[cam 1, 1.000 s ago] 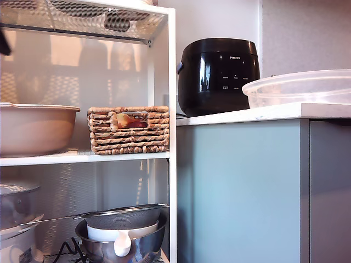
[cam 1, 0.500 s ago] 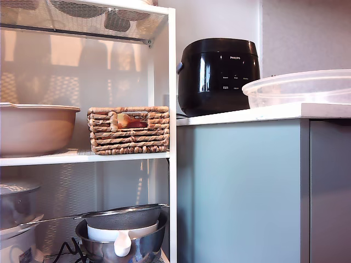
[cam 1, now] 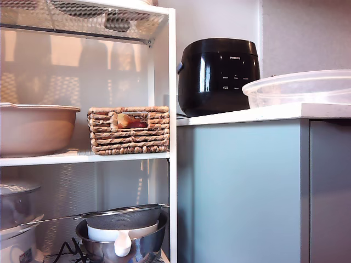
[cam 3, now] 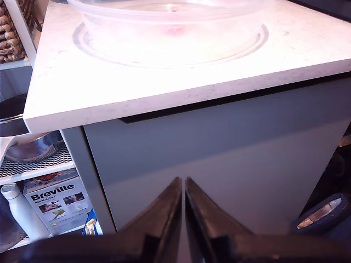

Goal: Pick up the plastic microwave lid from the shelf, then place it on the counter next to you

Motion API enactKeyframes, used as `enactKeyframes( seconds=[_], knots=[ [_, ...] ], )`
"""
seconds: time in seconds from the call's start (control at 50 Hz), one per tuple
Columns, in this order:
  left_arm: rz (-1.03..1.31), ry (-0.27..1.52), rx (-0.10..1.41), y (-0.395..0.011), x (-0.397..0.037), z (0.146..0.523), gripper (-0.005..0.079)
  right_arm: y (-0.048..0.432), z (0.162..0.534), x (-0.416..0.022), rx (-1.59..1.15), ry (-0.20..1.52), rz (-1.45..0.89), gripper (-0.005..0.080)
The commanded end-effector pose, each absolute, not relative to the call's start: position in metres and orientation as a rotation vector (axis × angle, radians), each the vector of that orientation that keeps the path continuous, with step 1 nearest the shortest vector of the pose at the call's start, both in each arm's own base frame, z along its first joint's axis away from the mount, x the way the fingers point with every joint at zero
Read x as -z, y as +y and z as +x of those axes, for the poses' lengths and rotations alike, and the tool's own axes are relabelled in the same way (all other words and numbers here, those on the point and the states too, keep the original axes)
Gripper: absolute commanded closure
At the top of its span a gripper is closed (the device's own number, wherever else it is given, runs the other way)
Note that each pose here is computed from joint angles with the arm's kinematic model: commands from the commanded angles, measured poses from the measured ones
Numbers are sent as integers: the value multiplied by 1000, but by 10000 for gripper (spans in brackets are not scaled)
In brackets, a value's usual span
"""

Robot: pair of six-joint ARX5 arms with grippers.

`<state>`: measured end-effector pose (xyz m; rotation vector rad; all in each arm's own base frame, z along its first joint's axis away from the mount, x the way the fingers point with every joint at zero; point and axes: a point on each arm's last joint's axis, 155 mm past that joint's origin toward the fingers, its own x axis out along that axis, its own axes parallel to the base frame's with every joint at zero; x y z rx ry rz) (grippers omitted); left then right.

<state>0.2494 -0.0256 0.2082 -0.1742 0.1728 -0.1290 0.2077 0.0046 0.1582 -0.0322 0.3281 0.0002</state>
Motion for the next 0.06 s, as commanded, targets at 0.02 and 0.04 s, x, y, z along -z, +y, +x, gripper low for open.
enactKeyframes(
  seconds=[0.02,0.04],
  knots=[
    [-184,178,126,-25,-200,247,762,4,208,-166,1,310,-31,764],
    [-186,172,127,-25,-202,246,762,4,208,-166,2,310,-31,764]
  ],
)
